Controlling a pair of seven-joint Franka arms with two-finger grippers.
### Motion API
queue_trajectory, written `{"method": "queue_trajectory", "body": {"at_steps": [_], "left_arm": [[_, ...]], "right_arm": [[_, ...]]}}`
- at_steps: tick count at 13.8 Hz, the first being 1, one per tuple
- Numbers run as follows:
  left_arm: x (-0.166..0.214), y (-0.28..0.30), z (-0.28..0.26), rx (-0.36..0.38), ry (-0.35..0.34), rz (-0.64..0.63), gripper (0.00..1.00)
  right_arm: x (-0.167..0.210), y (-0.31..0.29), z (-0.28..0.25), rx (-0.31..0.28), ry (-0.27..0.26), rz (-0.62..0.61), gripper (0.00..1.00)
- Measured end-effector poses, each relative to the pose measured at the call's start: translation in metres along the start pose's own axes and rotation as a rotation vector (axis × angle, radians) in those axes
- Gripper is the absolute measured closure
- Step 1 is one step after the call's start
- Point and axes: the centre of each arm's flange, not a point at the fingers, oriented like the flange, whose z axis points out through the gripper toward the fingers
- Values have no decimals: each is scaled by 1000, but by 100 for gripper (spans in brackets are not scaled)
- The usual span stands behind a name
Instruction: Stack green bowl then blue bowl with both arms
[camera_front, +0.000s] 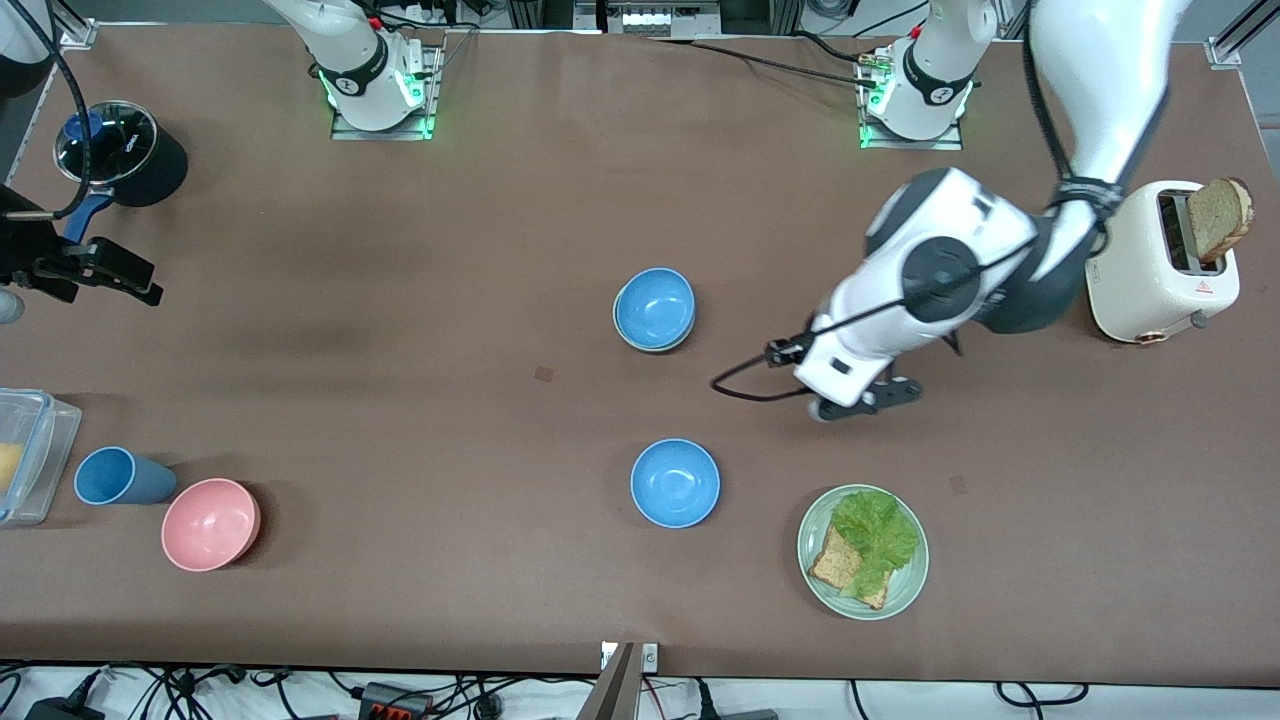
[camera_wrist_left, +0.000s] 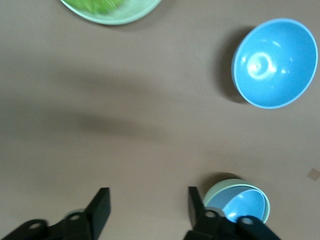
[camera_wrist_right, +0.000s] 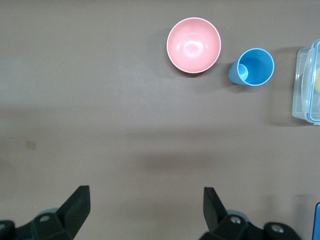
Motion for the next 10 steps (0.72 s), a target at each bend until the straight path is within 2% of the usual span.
{"method": "queue_trajectory", "body": {"at_steps": [2,3,6,10], "left_arm": [[22,-29,-17,-15,14,57,4],[35,-48,-24,-22,21,110,0],[61,-95,-44,-35,53,292,0],[65,-167,-92,-45,94,368,0]], "right_arm": [[-1,0,-2,0,3,-2,0],[-1,0,-2,0,3,-3,0],[-1,-1,-2,0,1,-4,0],[-3,-1,-1,0,-15,-4,0]]}}
